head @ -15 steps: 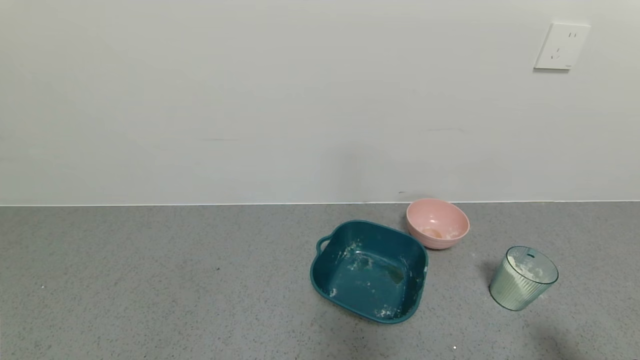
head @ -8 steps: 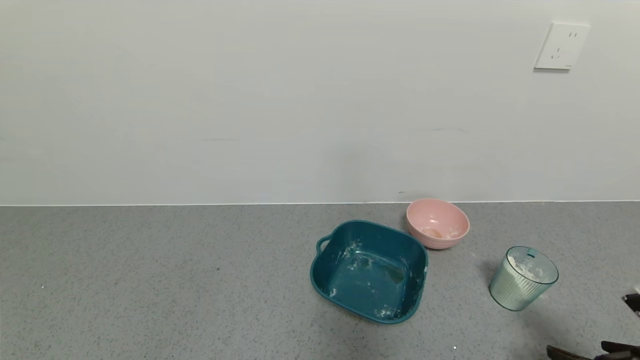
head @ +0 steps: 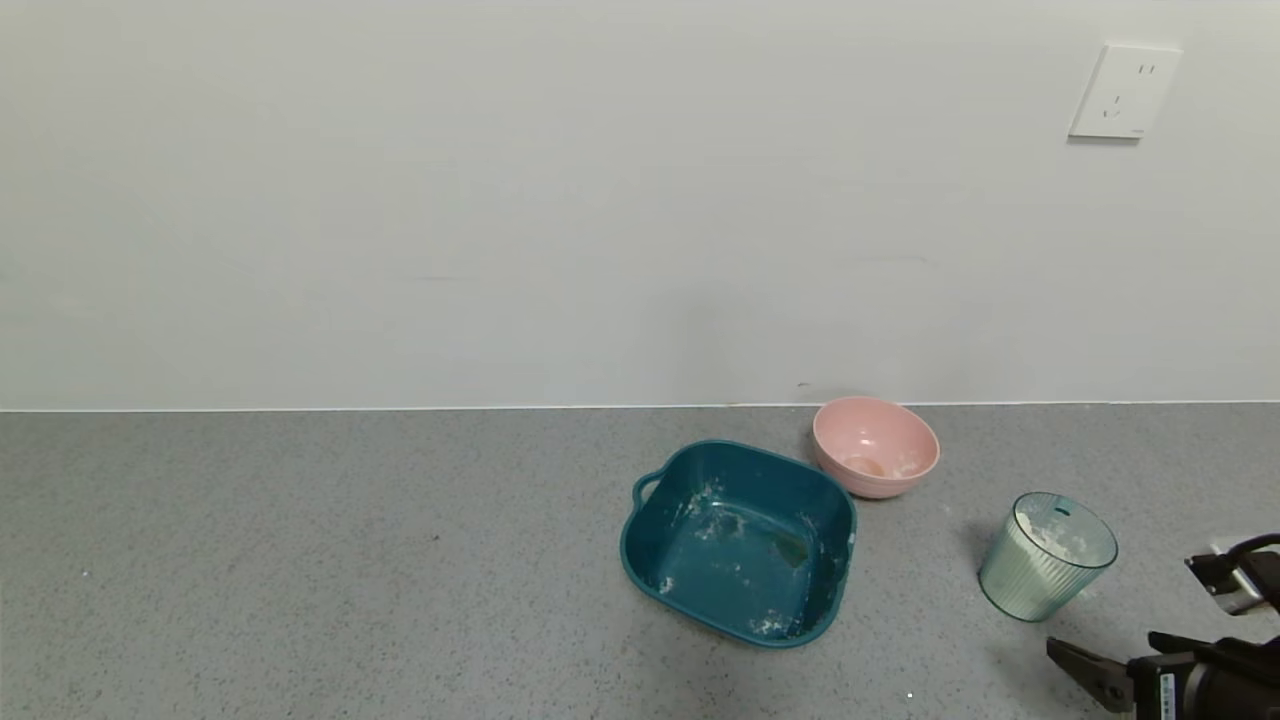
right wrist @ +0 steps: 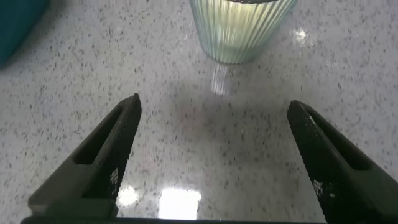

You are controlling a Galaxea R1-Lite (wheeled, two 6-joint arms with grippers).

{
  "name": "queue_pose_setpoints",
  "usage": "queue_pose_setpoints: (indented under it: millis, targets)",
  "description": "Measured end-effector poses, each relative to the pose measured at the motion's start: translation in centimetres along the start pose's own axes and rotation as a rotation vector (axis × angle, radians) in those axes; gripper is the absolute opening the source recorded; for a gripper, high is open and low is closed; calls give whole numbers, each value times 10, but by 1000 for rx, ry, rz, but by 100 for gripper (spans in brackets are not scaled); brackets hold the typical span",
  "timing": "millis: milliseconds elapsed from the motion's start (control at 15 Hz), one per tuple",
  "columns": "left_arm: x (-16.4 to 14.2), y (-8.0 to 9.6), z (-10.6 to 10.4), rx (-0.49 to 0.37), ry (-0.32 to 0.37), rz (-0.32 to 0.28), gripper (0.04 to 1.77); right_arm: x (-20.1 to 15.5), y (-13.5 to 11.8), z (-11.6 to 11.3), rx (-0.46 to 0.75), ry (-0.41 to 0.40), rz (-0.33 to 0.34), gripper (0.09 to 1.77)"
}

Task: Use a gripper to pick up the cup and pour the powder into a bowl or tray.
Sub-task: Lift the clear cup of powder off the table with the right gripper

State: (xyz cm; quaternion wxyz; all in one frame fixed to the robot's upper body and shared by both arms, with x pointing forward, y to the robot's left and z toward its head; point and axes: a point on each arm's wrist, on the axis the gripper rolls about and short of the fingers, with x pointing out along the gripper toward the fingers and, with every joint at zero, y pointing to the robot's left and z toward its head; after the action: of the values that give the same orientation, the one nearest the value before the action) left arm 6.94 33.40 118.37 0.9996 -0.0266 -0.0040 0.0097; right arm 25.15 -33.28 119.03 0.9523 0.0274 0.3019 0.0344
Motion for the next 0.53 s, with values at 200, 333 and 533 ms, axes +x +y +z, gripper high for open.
queue_pose_setpoints:
  millis: [200, 333, 533]
  targets:
    - [0, 0, 0, 0, 0, 0, 172, 14, -1, -5, -4, -11, 4, 171]
    - [0, 0, 0, 0, 0, 0, 172, 23, -3, -9, -8, -3, -4, 171]
    - [0, 0, 0, 0, 0, 0, 172, 37, -7, -8, -18, -46, -14, 171]
